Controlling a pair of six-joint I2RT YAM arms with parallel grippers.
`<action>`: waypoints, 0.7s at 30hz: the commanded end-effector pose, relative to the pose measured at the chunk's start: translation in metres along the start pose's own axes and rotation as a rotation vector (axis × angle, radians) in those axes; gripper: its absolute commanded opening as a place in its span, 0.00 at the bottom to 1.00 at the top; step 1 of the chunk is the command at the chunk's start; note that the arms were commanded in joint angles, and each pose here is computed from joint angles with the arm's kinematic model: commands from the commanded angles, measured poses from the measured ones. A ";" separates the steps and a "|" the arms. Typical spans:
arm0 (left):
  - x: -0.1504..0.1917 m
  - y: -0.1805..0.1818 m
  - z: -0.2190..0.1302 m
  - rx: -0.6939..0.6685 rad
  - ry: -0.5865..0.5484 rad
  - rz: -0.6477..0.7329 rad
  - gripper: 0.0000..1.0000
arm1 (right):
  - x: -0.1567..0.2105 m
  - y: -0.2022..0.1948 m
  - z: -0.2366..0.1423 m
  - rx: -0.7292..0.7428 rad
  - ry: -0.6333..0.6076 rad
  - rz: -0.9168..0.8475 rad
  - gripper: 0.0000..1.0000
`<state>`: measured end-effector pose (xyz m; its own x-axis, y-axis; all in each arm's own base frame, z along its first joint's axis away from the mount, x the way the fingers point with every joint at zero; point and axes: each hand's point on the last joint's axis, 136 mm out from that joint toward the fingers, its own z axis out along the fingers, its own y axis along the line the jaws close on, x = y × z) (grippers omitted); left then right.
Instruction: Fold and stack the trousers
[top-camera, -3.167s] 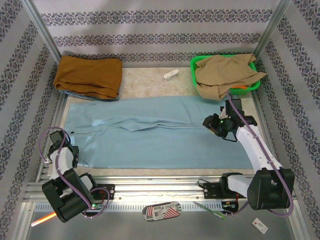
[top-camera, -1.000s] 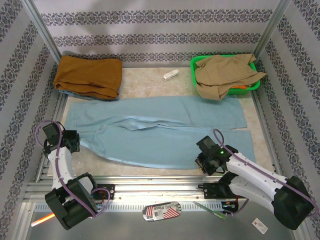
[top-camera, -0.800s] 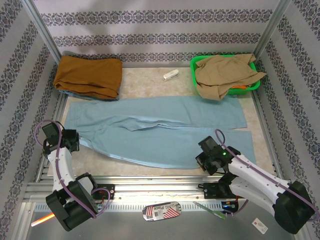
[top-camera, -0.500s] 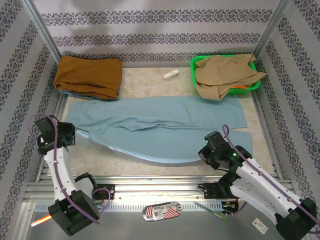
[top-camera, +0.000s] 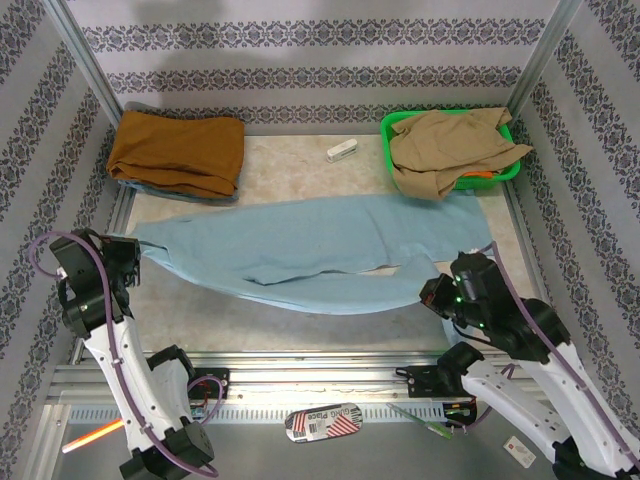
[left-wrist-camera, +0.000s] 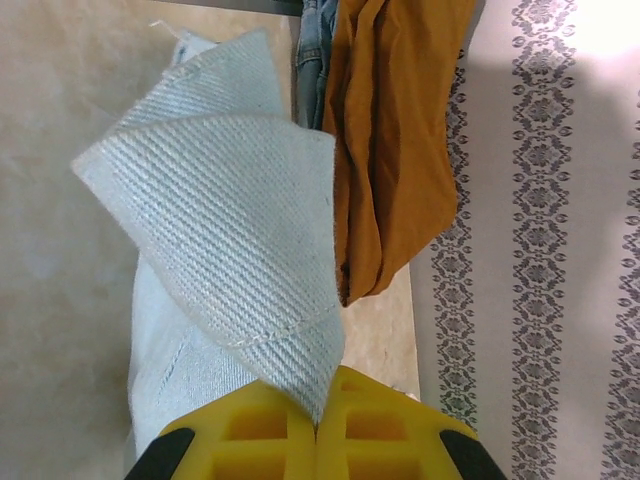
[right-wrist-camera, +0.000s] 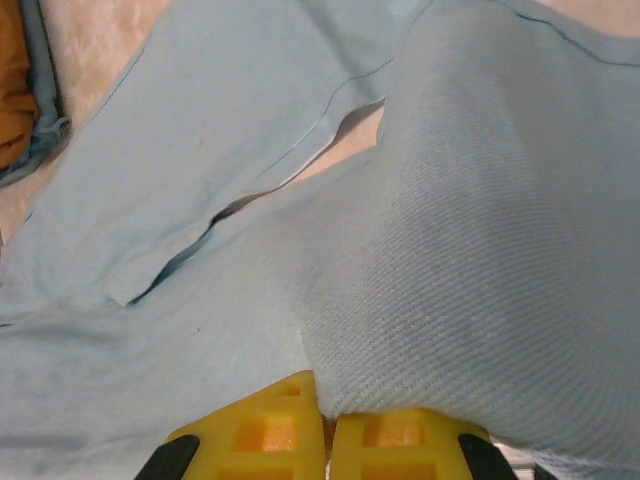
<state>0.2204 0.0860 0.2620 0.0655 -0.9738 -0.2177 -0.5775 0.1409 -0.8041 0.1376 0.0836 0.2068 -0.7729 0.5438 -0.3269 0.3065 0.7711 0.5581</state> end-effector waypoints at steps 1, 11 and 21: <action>0.002 -0.010 -0.020 0.023 -0.011 0.013 0.00 | 0.012 -0.020 -0.014 0.044 0.033 -0.055 0.00; 0.000 -0.013 -0.040 0.006 -0.049 0.082 0.00 | 0.005 -0.017 -0.027 0.023 -0.008 -0.123 0.00; -0.016 0.008 0.025 -0.085 -0.009 0.071 0.00 | -0.064 0.034 0.033 0.057 -0.031 -0.197 0.00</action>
<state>0.2137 0.0872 0.2327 0.0145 -0.9810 -0.1936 -0.6963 0.1291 -0.7060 0.1794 0.0810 0.2024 -0.8318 0.4195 -0.3635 0.2692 0.8776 0.3967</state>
